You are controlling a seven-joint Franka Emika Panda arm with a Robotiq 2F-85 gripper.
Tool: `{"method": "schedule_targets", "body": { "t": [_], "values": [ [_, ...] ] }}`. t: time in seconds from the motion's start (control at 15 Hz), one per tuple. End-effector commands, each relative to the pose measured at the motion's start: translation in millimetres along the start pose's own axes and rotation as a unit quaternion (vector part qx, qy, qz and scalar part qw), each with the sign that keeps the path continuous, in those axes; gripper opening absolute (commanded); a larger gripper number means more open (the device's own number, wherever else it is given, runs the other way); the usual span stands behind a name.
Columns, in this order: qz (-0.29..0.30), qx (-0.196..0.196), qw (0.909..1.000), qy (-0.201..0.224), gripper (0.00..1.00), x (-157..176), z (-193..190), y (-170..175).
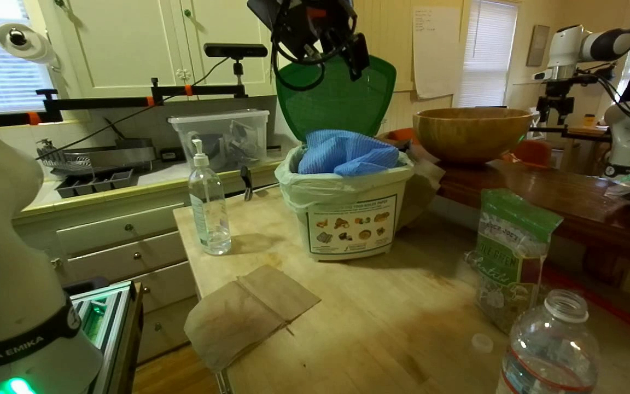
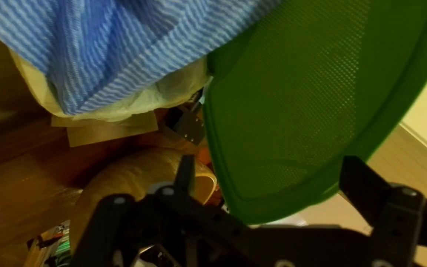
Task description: Open the bin, take the blue object and then put it back, then close the bin
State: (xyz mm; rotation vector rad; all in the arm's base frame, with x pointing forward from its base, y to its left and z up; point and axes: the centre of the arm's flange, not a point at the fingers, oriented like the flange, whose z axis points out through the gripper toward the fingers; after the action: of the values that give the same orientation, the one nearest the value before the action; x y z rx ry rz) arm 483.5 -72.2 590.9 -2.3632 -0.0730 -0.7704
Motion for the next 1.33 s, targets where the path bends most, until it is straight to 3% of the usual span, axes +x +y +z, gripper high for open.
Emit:
{"method": "schedule_targets", "body": {
  "t": [0.0,0.27,0.53,0.73,1.0,1.27],
  "values": [
    [0.026,0.058,0.9978,0.021,1.0,-1,7,-18],
    [0.057,0.108,0.992,0.033,1.0,2,26,-35],
    [0.077,0.11,0.9906,0.022,1.0,3,53,-45],
    [0.089,0.082,0.9927,0.006,1.0,2,76,-46],
    [0.097,0.035,0.9946,0.015,1.0,5,100,-43],
    [0.092,-0.012,0.9954,0.024,1.0,6,101,-44]
  ]
}}
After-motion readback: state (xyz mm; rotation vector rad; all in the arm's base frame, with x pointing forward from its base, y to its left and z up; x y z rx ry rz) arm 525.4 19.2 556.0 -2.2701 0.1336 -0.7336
